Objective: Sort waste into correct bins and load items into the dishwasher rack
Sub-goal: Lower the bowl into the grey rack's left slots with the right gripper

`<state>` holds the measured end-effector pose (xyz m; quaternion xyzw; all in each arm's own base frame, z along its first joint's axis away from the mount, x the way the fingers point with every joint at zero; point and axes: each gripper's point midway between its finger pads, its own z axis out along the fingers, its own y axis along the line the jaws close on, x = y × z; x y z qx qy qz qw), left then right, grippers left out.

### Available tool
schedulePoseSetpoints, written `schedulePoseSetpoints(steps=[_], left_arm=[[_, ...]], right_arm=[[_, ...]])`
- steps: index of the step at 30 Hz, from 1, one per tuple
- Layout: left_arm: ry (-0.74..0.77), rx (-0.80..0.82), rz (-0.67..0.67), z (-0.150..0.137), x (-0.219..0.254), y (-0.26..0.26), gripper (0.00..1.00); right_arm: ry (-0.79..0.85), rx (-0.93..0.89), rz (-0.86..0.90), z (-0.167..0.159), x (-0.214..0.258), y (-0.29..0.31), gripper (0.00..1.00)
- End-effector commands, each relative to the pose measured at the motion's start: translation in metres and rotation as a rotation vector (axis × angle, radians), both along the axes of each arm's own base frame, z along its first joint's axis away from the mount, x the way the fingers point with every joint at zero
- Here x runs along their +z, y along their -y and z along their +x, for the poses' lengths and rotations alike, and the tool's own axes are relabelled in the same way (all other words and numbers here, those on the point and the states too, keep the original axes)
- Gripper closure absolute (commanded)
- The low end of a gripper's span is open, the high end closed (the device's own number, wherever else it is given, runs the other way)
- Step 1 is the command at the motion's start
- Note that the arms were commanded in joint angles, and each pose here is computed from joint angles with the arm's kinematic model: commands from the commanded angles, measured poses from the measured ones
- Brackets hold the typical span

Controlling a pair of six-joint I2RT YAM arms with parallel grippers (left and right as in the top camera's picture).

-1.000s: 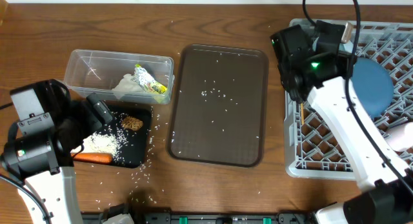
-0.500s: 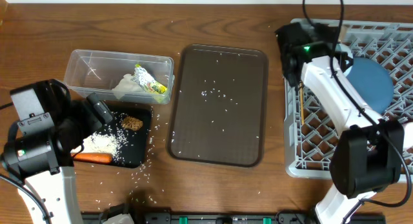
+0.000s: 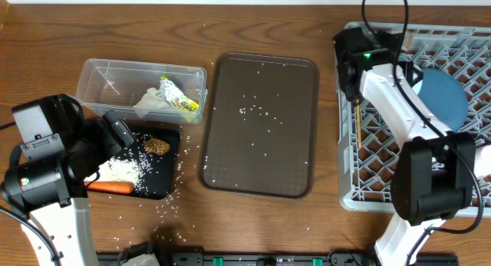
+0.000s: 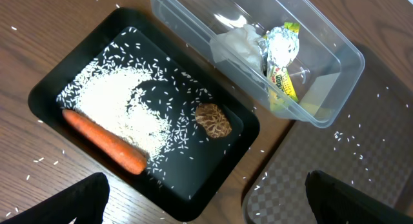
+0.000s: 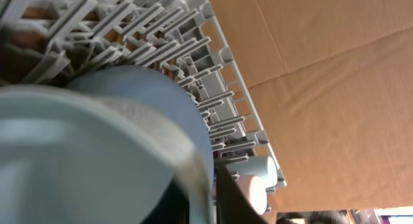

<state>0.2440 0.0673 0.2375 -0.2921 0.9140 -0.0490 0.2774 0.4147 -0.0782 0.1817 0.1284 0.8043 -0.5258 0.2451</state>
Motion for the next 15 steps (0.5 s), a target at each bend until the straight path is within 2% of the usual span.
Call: schedulePoseSetpoints(steps=[1,8,10,12,15], left_arm=[[-0.008,0.005,0.004,-0.001,-0.001,-0.002,0.02],[-0.008,0.005,0.004,-0.001,-0.001,-0.002,0.02],[-0.008,0.005,0.004,-0.001,-0.001,-0.002,0.02],[-0.008,0.005,0.004,-0.001,-0.001,-0.002,0.02],[-0.008,0.005,0.004,-0.001,-0.001,-0.002,0.02]], right_arm=[[-0.055,0.048,-0.044,0.005,-0.006,-0.016,0.89],[-0.121,0.133,-0.067,0.012,-0.026,-0.049,0.89],[-0.121,0.155,-0.067,0.013,-0.027,-0.059,0.79],[-0.127,0.177,-0.063,0.014,-0.028,-0.067,0.63],[-0.171,0.239,-0.087,0.02,-0.027,-0.082,0.5]])
